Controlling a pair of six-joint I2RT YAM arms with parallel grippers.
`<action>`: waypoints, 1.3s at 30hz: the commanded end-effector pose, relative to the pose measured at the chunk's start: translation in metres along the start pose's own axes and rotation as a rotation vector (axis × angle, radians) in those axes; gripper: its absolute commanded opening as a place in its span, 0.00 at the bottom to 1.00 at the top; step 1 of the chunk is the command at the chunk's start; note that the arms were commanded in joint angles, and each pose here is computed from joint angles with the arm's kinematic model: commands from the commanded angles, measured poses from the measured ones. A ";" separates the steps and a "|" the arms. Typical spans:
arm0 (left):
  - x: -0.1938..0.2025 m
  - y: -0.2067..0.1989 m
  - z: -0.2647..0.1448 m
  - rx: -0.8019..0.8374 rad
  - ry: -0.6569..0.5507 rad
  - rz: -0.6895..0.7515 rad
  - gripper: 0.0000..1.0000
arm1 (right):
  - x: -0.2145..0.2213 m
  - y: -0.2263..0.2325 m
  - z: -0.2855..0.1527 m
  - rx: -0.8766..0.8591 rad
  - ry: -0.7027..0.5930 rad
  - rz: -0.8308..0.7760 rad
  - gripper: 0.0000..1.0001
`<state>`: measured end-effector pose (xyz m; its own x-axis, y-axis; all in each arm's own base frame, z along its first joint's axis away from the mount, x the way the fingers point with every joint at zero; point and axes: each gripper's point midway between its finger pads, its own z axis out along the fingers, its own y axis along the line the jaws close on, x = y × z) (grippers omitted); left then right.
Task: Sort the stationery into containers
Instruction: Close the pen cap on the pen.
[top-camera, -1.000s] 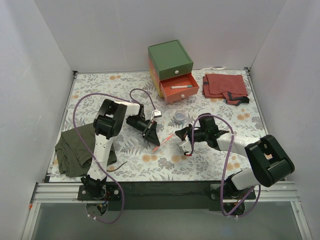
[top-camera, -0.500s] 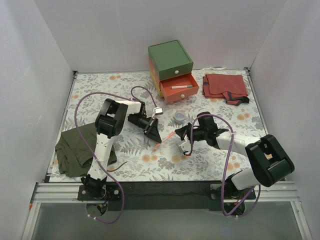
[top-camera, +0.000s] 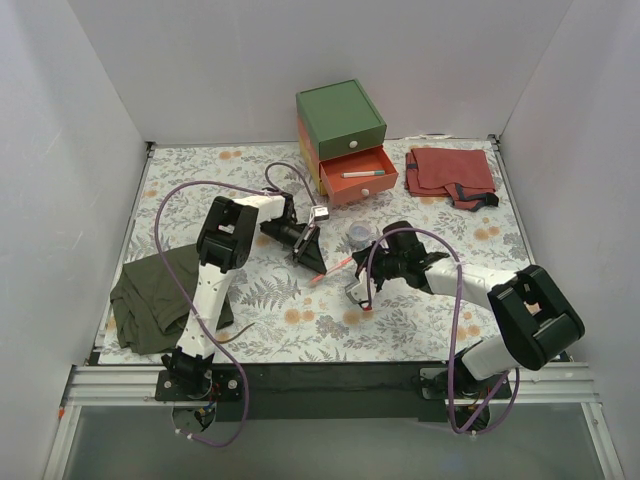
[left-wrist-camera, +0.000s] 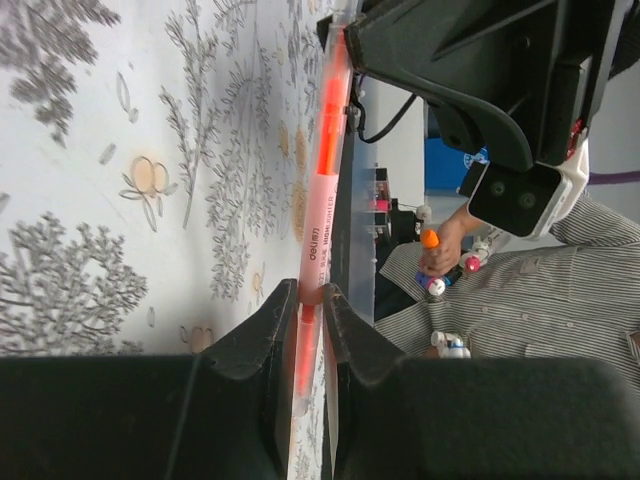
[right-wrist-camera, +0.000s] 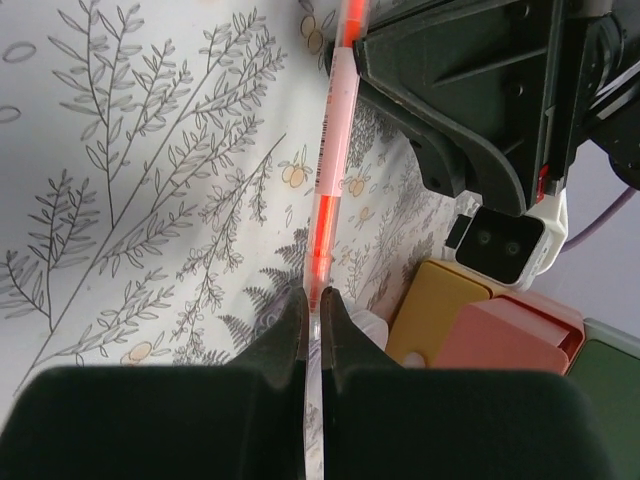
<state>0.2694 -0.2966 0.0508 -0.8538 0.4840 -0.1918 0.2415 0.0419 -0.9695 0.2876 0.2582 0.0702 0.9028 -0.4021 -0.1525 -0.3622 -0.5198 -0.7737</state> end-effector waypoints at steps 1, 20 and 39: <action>-0.045 -0.042 -0.008 0.173 -0.160 0.012 0.00 | -0.037 0.006 0.014 -0.072 -0.125 -0.025 0.01; -0.047 -0.040 -0.003 0.192 -0.162 0.014 0.00 | -0.049 0.024 0.035 -0.225 -0.104 0.239 0.01; 0.012 -0.011 -0.010 -0.082 0.050 0.065 0.00 | -0.039 0.013 0.027 -0.232 -0.002 0.700 0.01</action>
<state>0.2613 -0.2819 0.0345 -0.8275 0.5326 -0.1776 0.2768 0.1118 -0.9544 0.2680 0.2686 0.0390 0.5292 -0.7209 -0.4475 -0.8327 -0.3403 -0.4367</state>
